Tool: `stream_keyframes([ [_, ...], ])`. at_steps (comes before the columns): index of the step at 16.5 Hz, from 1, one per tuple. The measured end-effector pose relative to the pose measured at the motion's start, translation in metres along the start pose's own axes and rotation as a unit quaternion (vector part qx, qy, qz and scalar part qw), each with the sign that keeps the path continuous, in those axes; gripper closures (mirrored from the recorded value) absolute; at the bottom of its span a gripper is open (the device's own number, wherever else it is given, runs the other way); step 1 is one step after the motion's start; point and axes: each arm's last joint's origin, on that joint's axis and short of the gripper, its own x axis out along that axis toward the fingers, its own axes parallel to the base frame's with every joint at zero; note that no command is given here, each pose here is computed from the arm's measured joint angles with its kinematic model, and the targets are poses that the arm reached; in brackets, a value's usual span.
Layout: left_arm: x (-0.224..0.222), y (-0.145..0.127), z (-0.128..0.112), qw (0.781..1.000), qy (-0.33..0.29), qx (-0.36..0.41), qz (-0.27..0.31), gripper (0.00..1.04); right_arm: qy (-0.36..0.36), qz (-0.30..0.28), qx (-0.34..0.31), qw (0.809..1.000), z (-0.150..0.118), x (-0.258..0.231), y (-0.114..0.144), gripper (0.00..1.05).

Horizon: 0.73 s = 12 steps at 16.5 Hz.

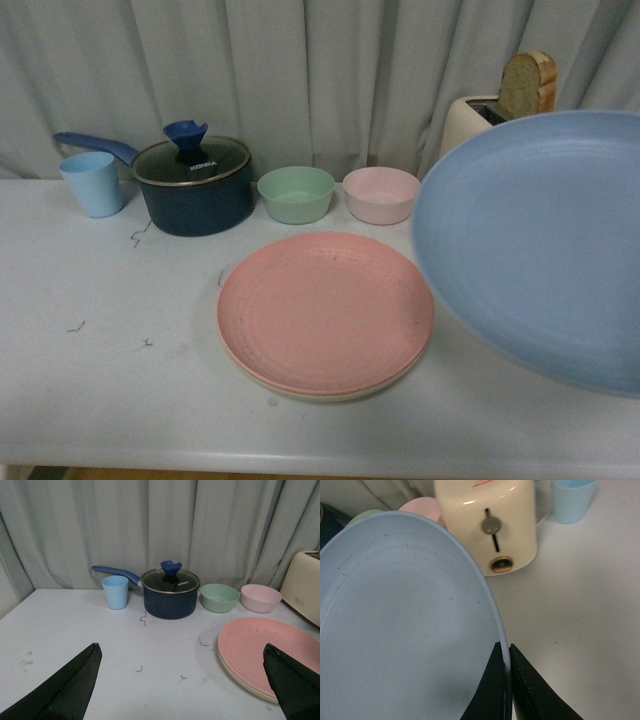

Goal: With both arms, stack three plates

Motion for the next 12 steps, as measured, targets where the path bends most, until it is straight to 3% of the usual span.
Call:
stream_keyframes([
  [5, 0.0, 0.0, 0.0, 1.0, 0.0, 0.0, 0.0, 0.07, 0.012, 0.019, 0.002, 1.0, -0.005, 0.019, 0.016, 1.02],
  [8, 0.0, 0.0, 0.0, 1.0, 0.0, 0.0, 0.0, 0.07, 0.02, 0.041, 0.011, 0.999, -0.007, 0.068, 0.051, 1.02],
  [12, 0.0, 0.0, 0.0, 1.0, 0.0, 0.0, 0.0, 0.07, 0.066, 0.045, 0.024, 0.996, -0.025, 0.113, 0.075, 1.02],
])
